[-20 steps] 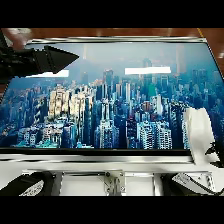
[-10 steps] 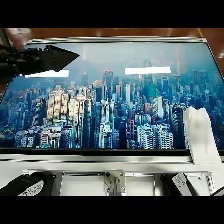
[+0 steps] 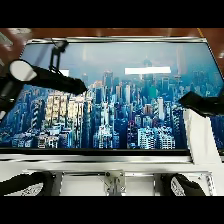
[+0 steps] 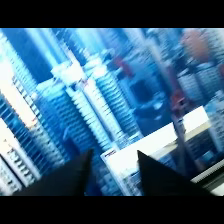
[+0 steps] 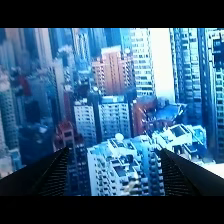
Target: Fold the shirts.
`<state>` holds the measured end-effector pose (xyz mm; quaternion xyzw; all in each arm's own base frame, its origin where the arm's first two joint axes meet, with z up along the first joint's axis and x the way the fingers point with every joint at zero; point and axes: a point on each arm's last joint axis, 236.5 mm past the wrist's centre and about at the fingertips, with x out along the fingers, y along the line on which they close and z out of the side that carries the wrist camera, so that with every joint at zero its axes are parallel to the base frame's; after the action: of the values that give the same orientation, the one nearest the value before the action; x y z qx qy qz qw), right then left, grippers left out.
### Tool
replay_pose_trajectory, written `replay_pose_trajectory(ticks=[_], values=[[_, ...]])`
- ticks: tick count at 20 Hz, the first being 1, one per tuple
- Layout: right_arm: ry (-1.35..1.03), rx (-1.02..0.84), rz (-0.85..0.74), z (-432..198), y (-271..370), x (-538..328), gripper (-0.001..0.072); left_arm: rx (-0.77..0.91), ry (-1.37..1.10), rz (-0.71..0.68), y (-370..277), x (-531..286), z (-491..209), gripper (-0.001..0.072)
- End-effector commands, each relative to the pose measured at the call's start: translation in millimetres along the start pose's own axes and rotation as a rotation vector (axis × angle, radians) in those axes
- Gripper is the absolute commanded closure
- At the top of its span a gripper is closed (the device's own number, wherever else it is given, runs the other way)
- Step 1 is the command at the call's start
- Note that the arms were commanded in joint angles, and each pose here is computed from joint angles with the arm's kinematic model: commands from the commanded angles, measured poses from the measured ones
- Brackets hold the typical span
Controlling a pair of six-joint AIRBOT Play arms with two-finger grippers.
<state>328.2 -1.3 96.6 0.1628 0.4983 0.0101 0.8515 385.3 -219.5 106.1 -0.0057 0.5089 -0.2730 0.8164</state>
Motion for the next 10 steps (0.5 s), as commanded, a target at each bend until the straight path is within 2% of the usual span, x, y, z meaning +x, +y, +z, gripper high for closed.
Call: replay_pose_trajectory(ticks=[1,10], values=[[0.065,-0.162,-0.134,-17.8,19.6,20.8,0.0016,-0.019,0.227,0.251,47.8,20.7,-48.0,-0.0003],[0.106,-0.154,-0.087,-26.9,40.2,35.7,0.0019,0.037,0.135,0.244,47.0,26.0,-25.3,-0.0003]])
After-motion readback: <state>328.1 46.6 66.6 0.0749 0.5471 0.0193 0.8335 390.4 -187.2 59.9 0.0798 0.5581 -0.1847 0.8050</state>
